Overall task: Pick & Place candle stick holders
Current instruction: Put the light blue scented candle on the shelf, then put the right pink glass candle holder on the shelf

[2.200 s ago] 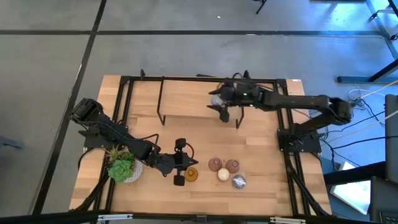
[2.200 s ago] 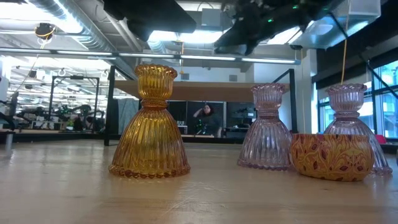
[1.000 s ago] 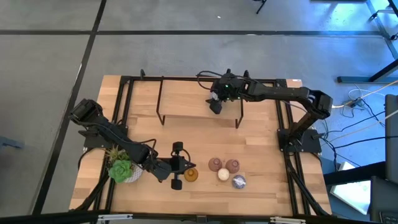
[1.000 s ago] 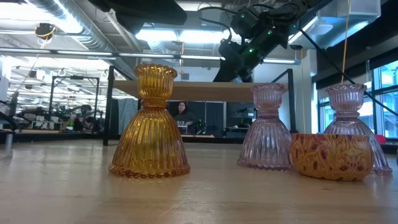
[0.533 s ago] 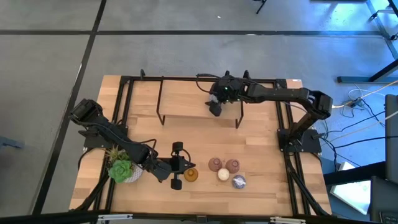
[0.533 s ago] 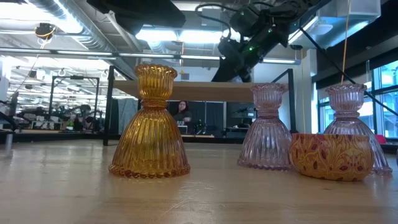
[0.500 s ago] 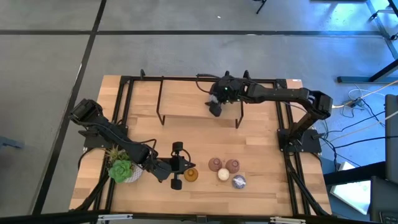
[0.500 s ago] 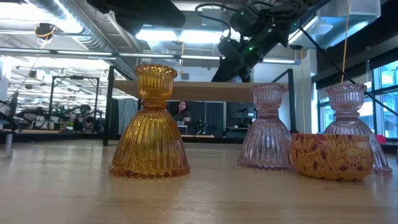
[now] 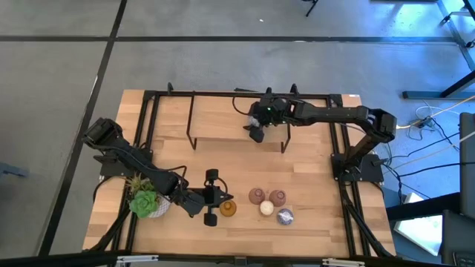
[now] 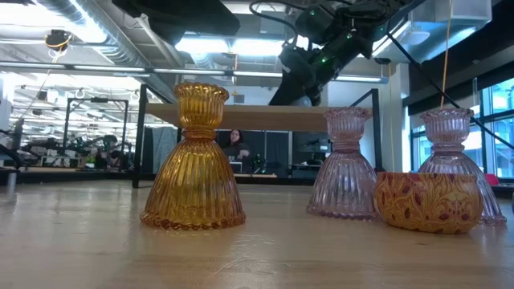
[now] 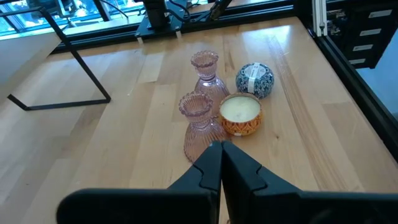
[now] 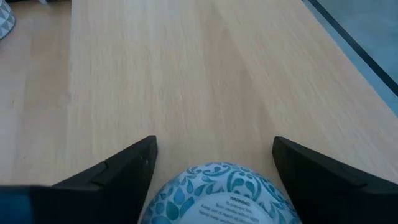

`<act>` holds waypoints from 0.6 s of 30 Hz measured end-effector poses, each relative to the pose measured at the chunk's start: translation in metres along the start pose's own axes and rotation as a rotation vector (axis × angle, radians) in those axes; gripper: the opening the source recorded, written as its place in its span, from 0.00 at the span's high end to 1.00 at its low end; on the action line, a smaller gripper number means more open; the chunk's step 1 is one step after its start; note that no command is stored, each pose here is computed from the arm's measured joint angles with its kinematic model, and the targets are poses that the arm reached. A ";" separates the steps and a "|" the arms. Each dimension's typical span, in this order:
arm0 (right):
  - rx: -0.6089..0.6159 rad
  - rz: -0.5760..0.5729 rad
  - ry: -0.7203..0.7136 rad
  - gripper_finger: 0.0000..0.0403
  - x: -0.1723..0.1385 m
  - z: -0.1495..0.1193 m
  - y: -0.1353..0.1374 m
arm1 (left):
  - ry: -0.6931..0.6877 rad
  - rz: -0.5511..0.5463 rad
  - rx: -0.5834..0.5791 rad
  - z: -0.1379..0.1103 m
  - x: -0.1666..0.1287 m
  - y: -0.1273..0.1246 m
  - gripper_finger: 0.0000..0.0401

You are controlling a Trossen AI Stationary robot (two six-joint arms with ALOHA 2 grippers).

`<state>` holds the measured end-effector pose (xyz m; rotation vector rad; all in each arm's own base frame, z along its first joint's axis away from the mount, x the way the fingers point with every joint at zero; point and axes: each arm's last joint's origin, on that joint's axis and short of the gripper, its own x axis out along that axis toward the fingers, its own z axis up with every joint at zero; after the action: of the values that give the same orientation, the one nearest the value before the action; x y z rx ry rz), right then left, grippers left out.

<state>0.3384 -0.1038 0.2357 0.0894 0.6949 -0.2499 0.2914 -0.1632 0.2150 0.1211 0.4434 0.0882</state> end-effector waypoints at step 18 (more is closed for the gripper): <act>-0.162 0.023 -0.228 0.02 -0.043 0.029 0.018 | 0.000 0.000 0.000 0.000 0.000 0.000 1.00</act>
<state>0.3287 -0.0828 0.2853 -0.0849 0.4851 -0.1775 0.2914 -0.1632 0.2150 0.1214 0.4437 0.0882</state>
